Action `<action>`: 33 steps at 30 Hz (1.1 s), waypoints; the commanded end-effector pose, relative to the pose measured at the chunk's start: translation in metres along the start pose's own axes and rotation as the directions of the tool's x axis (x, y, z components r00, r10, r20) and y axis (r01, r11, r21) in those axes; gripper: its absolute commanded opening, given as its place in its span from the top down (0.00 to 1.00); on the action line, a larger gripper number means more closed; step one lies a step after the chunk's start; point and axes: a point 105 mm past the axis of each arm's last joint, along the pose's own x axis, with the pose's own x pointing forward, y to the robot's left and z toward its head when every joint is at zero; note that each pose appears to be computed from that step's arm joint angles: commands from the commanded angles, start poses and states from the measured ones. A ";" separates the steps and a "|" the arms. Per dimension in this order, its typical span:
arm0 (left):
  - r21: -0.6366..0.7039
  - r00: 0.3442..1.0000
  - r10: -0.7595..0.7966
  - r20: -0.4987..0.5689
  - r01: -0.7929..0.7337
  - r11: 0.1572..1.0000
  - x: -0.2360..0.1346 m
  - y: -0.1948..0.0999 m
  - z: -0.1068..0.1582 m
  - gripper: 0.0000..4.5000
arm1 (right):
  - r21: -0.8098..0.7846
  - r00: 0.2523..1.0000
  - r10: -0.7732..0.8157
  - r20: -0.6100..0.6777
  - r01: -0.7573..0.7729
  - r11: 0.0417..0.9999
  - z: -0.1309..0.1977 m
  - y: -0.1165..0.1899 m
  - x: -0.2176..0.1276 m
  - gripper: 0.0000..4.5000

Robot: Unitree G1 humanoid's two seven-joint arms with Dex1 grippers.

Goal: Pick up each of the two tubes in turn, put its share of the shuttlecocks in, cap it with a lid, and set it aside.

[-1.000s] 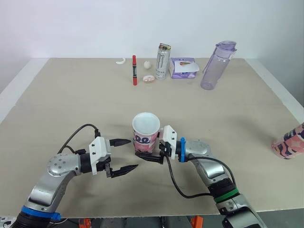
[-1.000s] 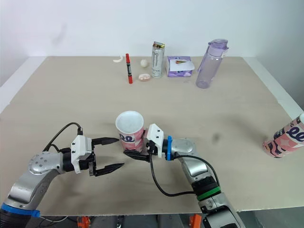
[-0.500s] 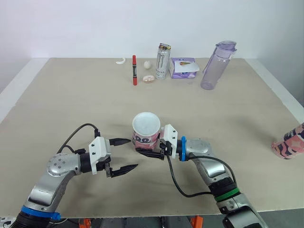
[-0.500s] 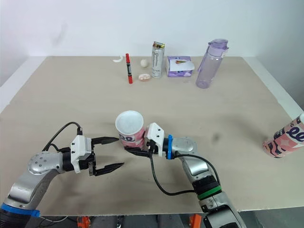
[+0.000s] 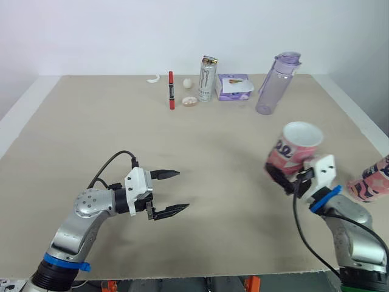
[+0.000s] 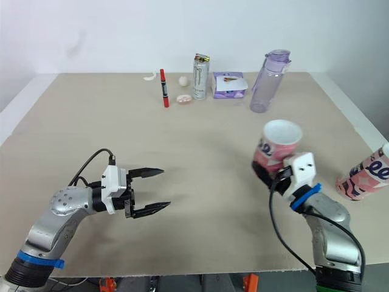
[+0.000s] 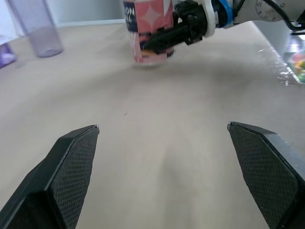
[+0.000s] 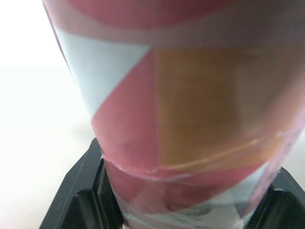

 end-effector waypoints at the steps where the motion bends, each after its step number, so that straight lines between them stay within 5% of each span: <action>1: 0.023 1.000 -0.017 0.022 0.017 1.000 0.001 -0.003 0.008 0.00 | 0.058 0.998 -0.059 0.033 0.057 0.997 0.004 -0.007 -0.001 0.39; 15: 0.032 1.000 -0.014 0.001 0.014 0.999 0.000 -0.003 0.004 0.00 | 0.103 0.999 -0.044 -0.026 0.046 0.994 -0.018 0.000 0.004 0.39; 20: 0.031 1.000 -0.010 -0.007 0.010 0.999 -0.001 -0.003 0.003 0.00 | 0.112 0.998 -0.043 -0.036 0.047 0.993 -0.023 0.003 0.000 0.03; 33: 0.024 1.000 -0.006 -0.016 0.007 1.000 -0.002 0.000 0.000 0.00 | 0.114 0.998 -0.015 -0.059 0.021 0.993 -0.025 0.016 -0.027 0.03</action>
